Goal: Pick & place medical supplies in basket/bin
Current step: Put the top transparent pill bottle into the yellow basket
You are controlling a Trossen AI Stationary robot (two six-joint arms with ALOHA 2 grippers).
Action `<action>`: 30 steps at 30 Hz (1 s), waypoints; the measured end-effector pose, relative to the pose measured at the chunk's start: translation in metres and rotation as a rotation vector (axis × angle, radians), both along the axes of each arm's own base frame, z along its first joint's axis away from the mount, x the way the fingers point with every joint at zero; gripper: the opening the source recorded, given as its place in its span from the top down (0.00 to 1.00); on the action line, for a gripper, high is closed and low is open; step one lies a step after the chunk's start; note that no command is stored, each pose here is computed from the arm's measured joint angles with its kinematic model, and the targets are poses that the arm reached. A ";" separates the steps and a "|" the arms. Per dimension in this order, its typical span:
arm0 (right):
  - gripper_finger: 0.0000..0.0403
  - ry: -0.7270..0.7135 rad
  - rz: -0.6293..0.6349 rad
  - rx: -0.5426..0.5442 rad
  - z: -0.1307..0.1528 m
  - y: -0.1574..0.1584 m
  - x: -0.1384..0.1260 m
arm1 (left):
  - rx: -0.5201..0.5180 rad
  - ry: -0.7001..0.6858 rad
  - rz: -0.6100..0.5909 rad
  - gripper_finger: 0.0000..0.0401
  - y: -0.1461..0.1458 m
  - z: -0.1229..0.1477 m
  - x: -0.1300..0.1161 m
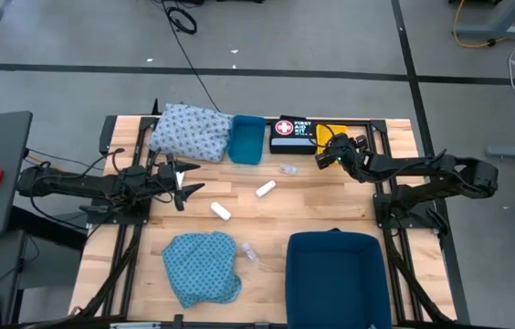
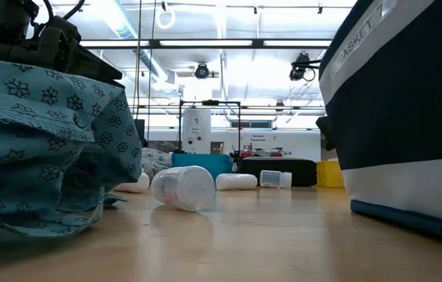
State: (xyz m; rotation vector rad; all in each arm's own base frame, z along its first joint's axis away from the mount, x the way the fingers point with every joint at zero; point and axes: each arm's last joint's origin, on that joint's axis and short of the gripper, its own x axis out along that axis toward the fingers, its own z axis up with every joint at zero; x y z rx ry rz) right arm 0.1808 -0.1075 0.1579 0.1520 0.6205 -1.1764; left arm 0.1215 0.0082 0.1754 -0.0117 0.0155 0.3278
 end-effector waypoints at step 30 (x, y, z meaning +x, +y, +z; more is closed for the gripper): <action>0.49 0.031 0.633 0.017 0.066 0.047 0.065 | -0.012 0.149 -0.027 0.22 -0.001 0.005 0.052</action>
